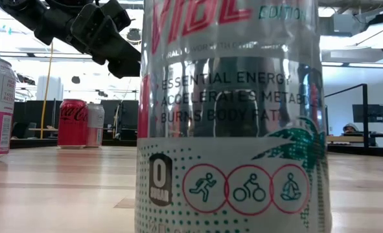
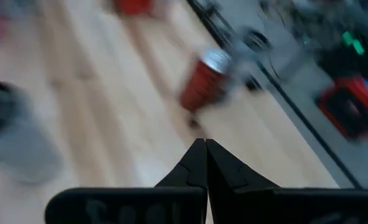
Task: Place canned beverage on shelf
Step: Put the black pink soda can on the shelf
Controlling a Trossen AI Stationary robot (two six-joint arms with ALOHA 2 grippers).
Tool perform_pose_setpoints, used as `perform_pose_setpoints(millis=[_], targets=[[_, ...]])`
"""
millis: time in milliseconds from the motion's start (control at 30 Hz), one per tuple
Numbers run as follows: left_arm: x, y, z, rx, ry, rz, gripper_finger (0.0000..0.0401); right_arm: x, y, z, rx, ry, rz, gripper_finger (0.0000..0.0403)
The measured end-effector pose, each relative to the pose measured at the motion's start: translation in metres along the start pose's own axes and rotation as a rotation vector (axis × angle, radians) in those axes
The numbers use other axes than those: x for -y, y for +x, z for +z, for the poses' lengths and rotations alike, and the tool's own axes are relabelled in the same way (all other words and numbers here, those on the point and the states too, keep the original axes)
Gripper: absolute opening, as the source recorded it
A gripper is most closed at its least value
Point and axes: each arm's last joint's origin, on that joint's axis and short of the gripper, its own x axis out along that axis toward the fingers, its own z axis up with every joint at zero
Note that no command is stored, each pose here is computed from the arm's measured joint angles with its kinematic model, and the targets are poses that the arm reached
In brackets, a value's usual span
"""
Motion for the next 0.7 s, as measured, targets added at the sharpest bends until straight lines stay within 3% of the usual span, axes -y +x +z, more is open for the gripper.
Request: perform_pose_setpoints(millis=[100,267,333,400,567,700], targets=[[0.0,0.0,0.0,-0.001,-0.001,0.0,0.0373,-0.027,0.003,0.007,0.094,-0.095,0.096,0.0021],[0.001,-0.002,0.003,-0.025,-0.045,-0.002,0.0373,-0.05,0.012,0.021,0.24,-0.296,0.475,0.0021],[0.005,-0.007,0.013,-0.058,-0.058,-0.011,0.0373,-0.051,0.016,0.019,0.317,-0.353,0.574,0.0021],[0.013,-0.014,0.025,-0.113,-0.061,-0.037,0.0373,-0.048,0.021,0.015,0.369,-0.372,0.605,0.0021],[0.05,-0.034,0.057,-0.203,-0.019,-0.102,0.0373,-0.027,0.03,-0.005,0.432,-0.353,0.556,0.0021],[0.09,-0.052,0.076,-0.212,-0.022,-0.241,0.0373,-0.011,0.034,-0.018,0.494,-0.321,0.584,0.0023]])
